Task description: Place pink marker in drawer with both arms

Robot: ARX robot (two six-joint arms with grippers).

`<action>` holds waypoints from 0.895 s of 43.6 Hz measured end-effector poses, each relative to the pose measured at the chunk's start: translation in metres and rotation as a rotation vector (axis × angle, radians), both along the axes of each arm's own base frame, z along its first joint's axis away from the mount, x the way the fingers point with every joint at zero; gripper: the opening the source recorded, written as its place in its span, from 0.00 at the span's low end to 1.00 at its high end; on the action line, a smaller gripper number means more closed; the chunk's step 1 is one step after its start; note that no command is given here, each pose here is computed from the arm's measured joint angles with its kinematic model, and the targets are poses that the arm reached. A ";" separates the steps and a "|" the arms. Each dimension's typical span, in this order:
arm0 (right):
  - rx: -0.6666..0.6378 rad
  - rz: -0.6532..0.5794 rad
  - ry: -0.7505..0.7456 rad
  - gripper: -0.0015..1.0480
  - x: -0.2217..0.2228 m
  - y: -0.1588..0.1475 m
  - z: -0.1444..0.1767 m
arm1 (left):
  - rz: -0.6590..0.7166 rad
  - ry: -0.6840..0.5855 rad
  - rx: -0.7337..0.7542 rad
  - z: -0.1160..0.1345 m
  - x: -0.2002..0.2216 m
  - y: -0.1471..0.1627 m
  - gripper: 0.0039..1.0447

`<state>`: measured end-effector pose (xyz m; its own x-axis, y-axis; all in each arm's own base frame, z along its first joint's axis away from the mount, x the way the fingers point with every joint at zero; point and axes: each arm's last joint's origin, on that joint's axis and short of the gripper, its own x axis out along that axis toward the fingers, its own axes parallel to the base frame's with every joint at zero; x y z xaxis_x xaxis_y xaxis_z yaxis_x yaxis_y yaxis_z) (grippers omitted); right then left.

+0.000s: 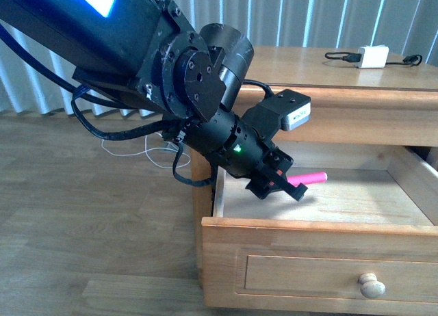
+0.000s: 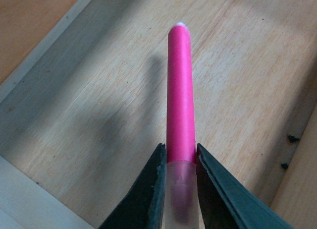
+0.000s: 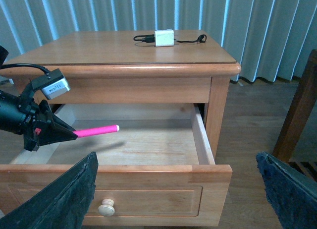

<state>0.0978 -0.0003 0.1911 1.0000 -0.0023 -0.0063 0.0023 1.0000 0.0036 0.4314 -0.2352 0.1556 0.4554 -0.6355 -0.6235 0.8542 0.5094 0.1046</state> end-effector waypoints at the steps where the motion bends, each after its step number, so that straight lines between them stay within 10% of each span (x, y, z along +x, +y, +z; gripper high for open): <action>1: 0.000 0.000 0.000 0.92 0.000 0.000 0.000 | 0.000 0.000 0.001 -0.001 0.001 0.000 0.22; 24: 0.000 0.000 0.000 0.92 0.000 0.000 0.000 | 0.040 -0.103 -0.095 0.028 0.005 0.020 0.95; 39: 0.000 0.000 0.000 0.92 0.000 0.000 0.000 | 0.201 -0.190 -0.223 0.088 -0.028 0.077 0.94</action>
